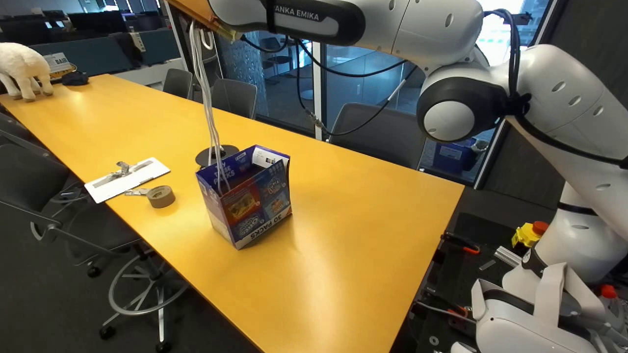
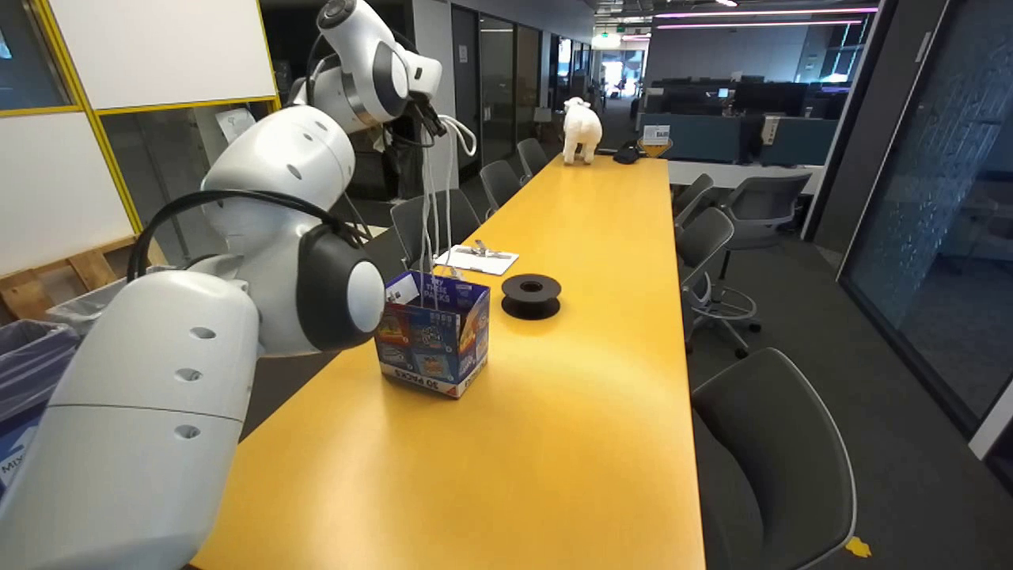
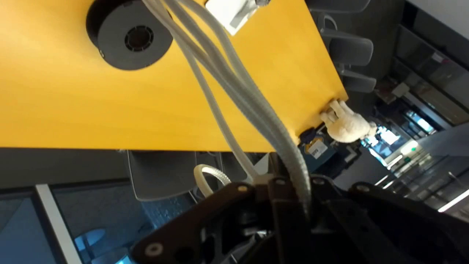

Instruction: Place the two white ropes inside the blue box

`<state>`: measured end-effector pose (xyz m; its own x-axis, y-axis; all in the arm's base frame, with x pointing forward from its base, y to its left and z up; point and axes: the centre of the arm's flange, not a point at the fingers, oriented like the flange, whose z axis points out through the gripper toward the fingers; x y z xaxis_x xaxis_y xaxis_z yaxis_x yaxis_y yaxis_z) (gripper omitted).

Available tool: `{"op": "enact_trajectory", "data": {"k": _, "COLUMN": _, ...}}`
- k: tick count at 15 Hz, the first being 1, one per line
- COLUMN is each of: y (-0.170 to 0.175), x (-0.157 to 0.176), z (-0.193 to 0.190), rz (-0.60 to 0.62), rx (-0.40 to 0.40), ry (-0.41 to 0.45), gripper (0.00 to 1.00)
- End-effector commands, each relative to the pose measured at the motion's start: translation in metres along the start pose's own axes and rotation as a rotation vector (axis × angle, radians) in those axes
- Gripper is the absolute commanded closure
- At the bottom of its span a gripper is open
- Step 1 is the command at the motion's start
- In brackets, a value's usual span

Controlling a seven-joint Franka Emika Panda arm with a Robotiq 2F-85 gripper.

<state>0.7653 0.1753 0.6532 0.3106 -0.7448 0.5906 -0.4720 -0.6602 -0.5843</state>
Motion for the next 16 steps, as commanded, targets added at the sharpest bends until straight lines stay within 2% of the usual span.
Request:
{"op": "enact_trajectory", "data": {"k": 1, "y": 0.031, "x": -0.007, "z": -0.076, "rz": 0.002, "rx": -0.022, "ry": 0.163, "gripper": 0.95}}
{"op": "enact_trajectory", "data": {"k": 5, "y": 0.023, "x": 0.004, "z": -0.111, "rz": -0.001, "rx": -0.031, "ry": 0.283, "gripper": 0.95}}
{"op": "enact_trajectory", "data": {"k": 16, "y": 0.022, "x": 0.041, "z": -0.171, "rz": 0.108, "rx": -0.002, "ry": 0.493, "gripper": 0.95}}
